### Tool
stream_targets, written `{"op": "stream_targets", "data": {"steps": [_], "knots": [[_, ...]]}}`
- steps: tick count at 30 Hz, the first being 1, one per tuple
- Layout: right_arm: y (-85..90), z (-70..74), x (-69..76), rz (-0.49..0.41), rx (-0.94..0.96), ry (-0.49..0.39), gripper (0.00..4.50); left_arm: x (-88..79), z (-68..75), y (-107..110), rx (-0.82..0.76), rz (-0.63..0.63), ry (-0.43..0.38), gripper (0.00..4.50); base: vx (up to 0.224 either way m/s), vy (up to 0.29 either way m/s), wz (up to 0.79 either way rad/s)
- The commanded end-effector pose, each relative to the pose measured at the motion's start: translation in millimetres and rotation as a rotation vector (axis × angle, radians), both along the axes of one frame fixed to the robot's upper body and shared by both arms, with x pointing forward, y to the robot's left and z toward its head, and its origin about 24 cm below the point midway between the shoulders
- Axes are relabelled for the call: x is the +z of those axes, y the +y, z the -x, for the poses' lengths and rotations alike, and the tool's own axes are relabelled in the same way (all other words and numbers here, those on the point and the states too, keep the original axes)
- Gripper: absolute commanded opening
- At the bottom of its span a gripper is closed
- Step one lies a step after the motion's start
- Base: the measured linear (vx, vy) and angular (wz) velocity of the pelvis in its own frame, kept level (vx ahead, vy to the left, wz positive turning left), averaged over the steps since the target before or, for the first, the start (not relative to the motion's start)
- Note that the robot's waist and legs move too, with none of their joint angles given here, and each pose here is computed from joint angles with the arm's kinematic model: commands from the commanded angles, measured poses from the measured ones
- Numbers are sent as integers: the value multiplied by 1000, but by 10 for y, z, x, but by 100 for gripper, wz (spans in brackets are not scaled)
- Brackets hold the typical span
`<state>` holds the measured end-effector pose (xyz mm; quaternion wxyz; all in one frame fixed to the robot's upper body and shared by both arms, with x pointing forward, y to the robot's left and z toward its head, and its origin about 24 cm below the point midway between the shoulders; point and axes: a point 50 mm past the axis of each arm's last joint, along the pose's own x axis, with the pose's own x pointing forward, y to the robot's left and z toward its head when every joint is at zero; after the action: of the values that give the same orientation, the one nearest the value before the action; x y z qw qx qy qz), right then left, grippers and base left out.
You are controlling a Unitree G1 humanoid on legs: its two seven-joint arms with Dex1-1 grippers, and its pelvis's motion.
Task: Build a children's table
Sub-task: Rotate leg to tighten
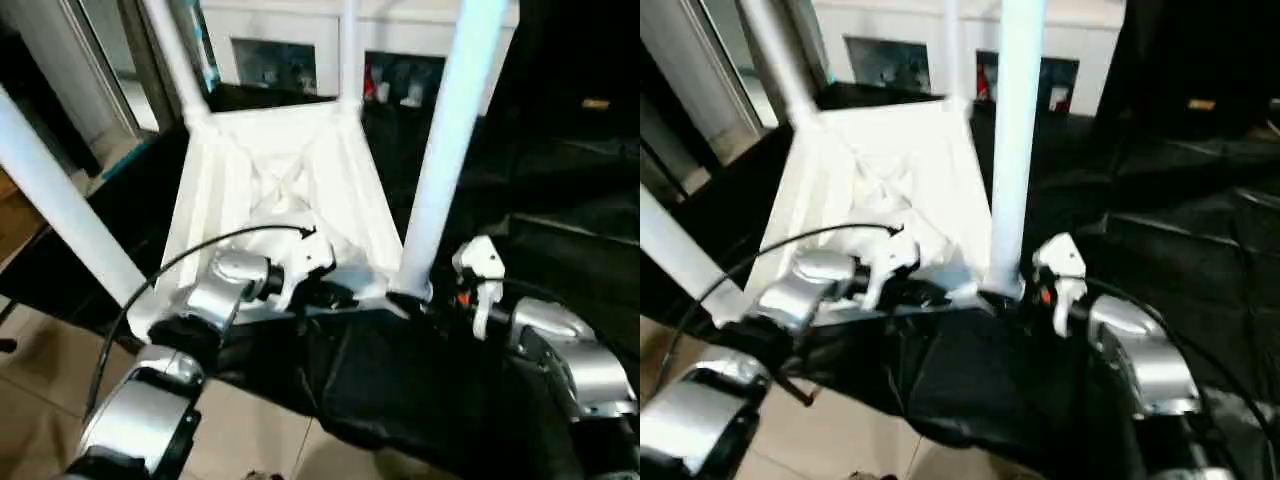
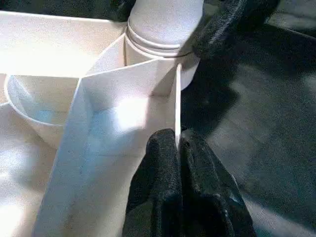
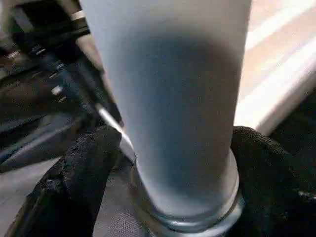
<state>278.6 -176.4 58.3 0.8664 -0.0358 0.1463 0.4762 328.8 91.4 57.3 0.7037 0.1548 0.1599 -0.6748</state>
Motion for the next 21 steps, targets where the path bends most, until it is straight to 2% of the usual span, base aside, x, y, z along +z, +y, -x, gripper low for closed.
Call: {"op": "stream_targets", "data": {"steps": [1,4,12,14,16,18,20,21], "knots": [[210,124,-82,-35,165,67,379,20,77,-86,-109,23,9,0,0,0,0],[168,130,-58,-43,186,76,379,12,135,-18,-172,14,43,0,0,0,0],[169,136,-56,-45,193,81,379,12,140,-11,-177,13,44,0,0,0,0],[172,142,-55,-47,200,84,355,12,142,-6,-177,13,45,0,0,0,0],[210,178,-110,-58,196,107,355,15,102,-13,-115,28,22,0,0,0,0],[219,137,-165,-39,119,102,323,13,60,-40,-54,34,-3,0,0,0,0],[227,53,-255,-5,-21,84,316,5,-6,-95,47,44,-33,0,0,0,0],[231,50,-262,-5,-30,83,316,5,-12,-101,57,46,-35,0,0,0,0]]}}
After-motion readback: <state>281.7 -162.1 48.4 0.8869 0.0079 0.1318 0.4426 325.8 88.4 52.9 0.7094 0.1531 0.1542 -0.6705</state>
